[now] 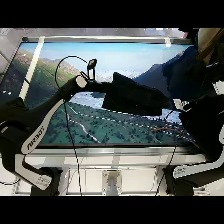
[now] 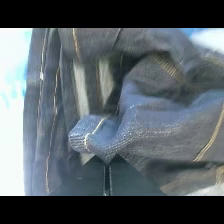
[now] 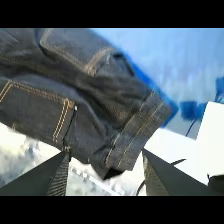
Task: Fold the clothes and pants, and hang the long-sleeved shirts on hangers.
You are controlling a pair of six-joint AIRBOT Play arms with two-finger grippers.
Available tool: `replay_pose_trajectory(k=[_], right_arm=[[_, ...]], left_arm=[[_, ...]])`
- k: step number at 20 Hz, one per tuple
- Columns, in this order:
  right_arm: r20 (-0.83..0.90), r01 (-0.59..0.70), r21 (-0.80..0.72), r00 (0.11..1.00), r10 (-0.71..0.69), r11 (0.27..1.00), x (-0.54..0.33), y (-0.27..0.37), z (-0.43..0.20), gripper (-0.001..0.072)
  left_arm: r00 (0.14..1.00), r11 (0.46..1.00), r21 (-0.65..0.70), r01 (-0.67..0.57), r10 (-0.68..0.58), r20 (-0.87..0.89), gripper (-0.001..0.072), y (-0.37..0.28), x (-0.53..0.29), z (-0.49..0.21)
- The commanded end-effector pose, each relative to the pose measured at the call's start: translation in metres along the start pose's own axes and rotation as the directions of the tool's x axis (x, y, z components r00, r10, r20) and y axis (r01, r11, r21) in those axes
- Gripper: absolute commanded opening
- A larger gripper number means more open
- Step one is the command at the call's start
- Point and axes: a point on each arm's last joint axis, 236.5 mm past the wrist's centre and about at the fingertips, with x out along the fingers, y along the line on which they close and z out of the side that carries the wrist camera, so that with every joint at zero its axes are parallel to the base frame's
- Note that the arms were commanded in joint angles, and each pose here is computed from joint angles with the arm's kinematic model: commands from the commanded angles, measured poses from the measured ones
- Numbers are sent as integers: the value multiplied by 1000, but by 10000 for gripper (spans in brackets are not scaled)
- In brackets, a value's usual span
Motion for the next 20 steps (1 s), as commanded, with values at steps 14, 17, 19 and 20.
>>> replay_pose_trajectory(k=[14, 17, 19, 20], right_arm=[[-96, -159, 411, 972, 216, 897, 131, -32, -92, 663], [-138, -183, 463, 952, 275, 867, 155, -37, -105, 663], [-146, -171, 469, 952, 268, 866, 165, -45, -109, 663], [-140, -166, 474, 955, 260, 865, 169, -49, -108, 663]], left_arm=[[998, 996, -71, -52, 53, 22, 629, 58, -123, 39], [998, 997, -61, -47, 50, 36, 629, 52, -129, 42], [999, 997, -61, -46, 47, 26, 629, 52, -129, 39], [999, 997, -61, -45, 46, 22, 629, 52, -129, 38]])
